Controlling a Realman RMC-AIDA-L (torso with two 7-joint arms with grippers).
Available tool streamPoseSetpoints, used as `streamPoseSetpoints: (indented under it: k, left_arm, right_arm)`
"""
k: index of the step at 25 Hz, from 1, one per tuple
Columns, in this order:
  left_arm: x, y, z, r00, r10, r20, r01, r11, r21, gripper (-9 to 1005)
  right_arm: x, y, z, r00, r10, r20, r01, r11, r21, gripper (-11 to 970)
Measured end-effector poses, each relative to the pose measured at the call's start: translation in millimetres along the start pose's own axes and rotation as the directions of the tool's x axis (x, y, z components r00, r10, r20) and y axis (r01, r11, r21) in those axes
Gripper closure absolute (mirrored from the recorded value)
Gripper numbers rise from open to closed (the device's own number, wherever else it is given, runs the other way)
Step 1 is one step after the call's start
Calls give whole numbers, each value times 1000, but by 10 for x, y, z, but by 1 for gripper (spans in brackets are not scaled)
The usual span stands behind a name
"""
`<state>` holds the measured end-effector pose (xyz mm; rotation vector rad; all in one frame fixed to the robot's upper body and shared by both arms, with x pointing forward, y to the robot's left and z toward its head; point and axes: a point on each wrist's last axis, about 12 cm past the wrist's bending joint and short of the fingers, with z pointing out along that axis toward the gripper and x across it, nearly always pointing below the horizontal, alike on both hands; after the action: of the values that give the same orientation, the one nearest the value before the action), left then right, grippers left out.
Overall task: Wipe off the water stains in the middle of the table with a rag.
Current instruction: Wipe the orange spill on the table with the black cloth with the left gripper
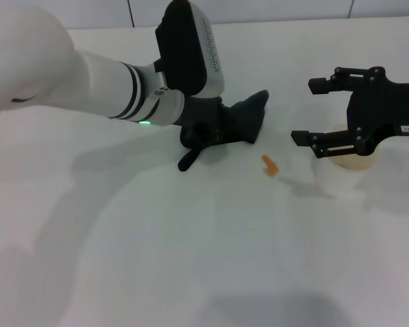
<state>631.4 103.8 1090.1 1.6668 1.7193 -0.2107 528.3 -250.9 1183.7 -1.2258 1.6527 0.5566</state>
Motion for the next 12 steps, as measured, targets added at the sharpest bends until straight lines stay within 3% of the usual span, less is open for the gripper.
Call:
streamPoseSetpoints:
  k: [12]
  left_arm:
    - [-118,-243,120,999,52,9,-52,995,89,913]
  right_arm:
    - [-3,-1,-4,1000,-2,0,2,1000,1,118]
